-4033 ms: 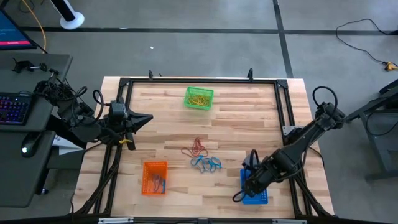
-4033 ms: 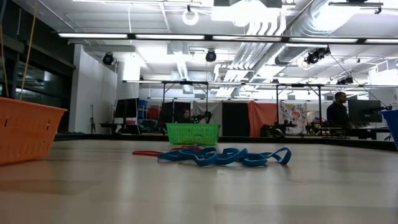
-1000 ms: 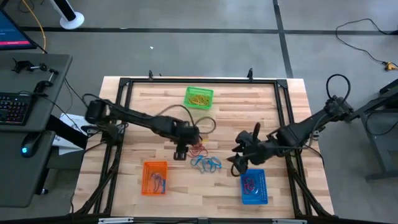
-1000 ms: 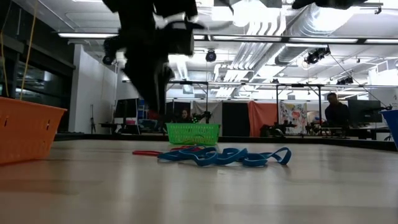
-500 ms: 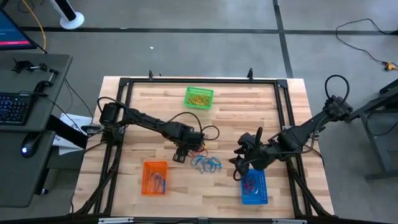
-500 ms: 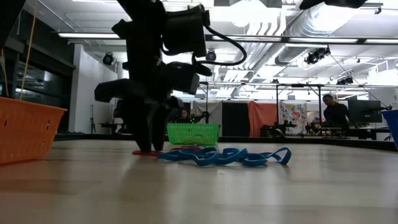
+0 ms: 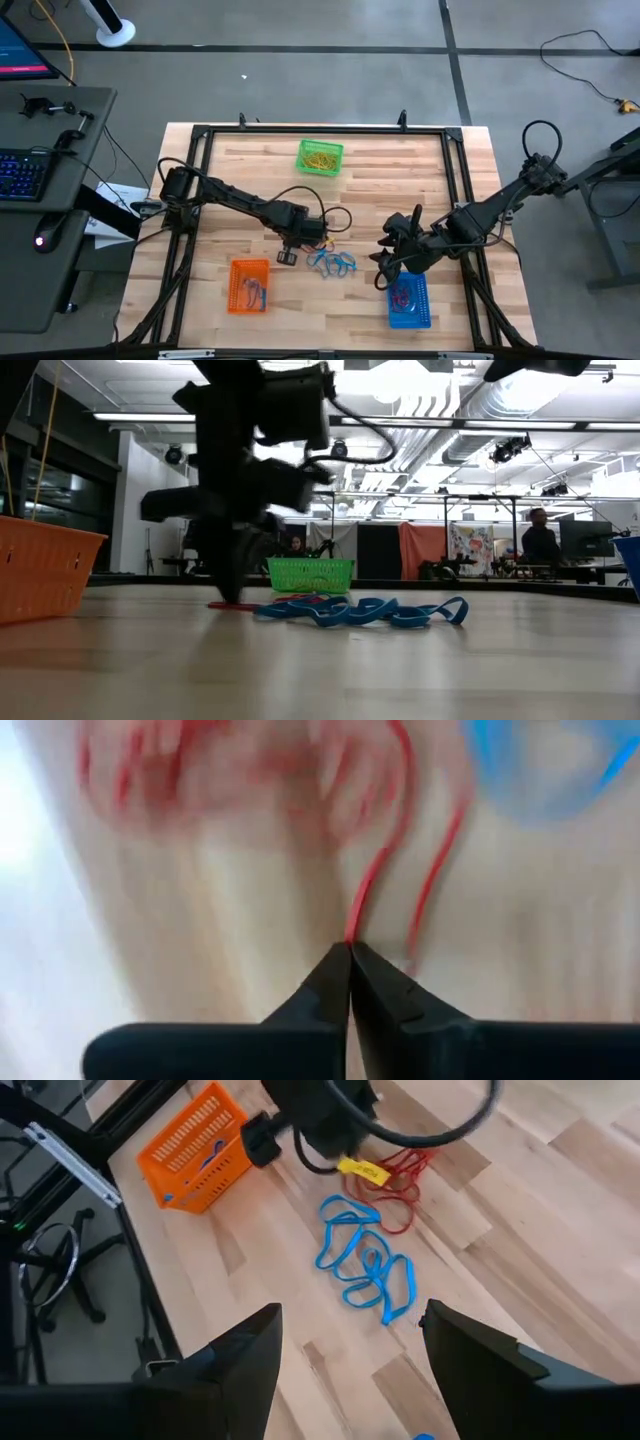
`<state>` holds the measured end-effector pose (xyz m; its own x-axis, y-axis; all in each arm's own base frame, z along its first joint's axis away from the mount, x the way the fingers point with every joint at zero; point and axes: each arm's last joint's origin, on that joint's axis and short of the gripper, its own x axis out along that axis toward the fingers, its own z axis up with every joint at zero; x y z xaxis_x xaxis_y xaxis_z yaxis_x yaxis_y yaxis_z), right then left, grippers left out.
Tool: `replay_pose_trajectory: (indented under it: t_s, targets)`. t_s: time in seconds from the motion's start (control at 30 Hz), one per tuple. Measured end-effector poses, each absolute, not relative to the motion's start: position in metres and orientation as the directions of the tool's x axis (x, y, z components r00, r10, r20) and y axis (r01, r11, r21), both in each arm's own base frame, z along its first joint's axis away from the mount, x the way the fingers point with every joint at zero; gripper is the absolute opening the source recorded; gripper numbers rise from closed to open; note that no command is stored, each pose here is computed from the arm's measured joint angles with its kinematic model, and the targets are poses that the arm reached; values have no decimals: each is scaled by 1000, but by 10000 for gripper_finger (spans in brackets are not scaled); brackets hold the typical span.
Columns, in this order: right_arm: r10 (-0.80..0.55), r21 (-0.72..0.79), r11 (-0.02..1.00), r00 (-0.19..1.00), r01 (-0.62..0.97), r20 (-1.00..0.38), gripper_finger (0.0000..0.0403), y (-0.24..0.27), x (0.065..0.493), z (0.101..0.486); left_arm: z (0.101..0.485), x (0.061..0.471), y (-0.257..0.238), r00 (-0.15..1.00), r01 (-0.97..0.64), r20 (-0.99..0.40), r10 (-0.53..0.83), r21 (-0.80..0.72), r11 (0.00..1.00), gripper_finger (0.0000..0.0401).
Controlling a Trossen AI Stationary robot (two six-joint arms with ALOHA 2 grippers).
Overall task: Sort rubber bands into baskets
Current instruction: Put the red rubber band into the blue bin
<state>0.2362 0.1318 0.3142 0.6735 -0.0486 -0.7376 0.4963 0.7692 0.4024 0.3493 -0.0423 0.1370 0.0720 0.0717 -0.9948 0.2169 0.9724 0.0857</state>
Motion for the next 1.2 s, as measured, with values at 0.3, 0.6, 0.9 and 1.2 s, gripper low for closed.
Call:
replay_pose_trajectory:
  t_s: [0.3, 0.6, 0.9, 1.2]
  targets:
    - [-85, 376, 775, 673, 508, -735, 231, 130, 236, 314, 207, 325, -33, 193, 139, -977, 85, 113, 984, 0]
    - [-113, 370, 777, 691, 509, -714, 231, 128, 238, 315, 278, 298, -32, 475, 75, -877, 77, 127, 989, 0]
    - [-92, 377, 843, 794, 383, -601, 231, 118, 258, 327, 313, 310, -40, 677, 61, -734, 60, 136, 989, 0]
    - [-98, 331, 876, 801, 351, -590, 231, 110, 258, 332, 347, 325, -45, 851, 32, -524, 30, 110, 993, 0]
